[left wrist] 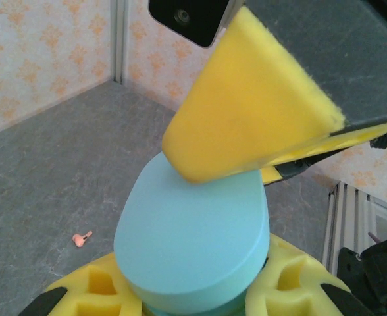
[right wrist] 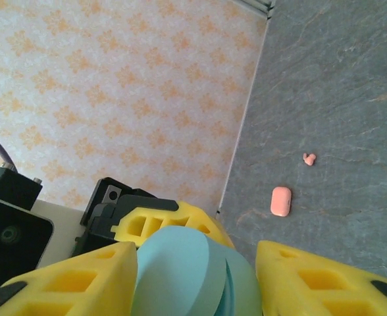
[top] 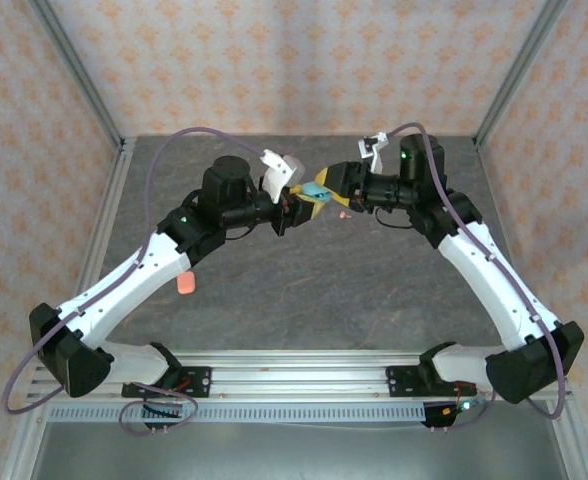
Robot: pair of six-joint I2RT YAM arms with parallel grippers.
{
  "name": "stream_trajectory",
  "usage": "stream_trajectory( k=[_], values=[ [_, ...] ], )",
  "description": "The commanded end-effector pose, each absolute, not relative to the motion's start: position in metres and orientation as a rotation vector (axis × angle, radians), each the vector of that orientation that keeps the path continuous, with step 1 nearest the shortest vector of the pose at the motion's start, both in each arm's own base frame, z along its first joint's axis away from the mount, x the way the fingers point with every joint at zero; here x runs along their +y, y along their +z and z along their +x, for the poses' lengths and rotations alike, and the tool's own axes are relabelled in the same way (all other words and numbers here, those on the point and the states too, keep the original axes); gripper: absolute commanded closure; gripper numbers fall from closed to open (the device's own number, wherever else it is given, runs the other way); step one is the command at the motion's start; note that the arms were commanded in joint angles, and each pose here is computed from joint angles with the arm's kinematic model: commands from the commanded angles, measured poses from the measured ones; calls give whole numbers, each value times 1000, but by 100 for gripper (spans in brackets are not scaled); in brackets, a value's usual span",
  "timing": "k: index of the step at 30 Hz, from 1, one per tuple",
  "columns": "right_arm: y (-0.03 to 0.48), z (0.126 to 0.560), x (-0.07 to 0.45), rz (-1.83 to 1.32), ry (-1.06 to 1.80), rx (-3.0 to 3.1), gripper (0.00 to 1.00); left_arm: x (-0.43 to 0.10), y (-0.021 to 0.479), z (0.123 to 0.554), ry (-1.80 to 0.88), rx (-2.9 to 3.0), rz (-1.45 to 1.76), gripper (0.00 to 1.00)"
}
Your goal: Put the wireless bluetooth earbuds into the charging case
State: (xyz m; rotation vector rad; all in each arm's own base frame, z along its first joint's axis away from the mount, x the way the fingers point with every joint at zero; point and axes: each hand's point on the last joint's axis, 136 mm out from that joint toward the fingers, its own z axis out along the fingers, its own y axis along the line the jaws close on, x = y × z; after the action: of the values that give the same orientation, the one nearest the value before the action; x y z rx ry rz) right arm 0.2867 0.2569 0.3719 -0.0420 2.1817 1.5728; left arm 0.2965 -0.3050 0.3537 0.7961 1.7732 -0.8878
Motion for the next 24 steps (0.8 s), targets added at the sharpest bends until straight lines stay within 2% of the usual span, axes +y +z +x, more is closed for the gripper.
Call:
stream_trajectory(
  k=[1, 10, 16, 24],
  values=[
    [375, 287, 266, -28, 1691, 2172, 56, -310, 366, 302, -889, 1713, 768, 100],
    [378, 295, 272, 39, 1806, 2159, 78, -310, 359, 303, -887, 1736, 767, 100],
    [383, 303, 272, 93, 1885, 2119, 87, -311, 359, 298, -895, 1726, 800, 80],
    [388, 307, 272, 104, 1927, 2093, 94, -310, 361, 296, -895, 1709, 802, 71]
  ],
)
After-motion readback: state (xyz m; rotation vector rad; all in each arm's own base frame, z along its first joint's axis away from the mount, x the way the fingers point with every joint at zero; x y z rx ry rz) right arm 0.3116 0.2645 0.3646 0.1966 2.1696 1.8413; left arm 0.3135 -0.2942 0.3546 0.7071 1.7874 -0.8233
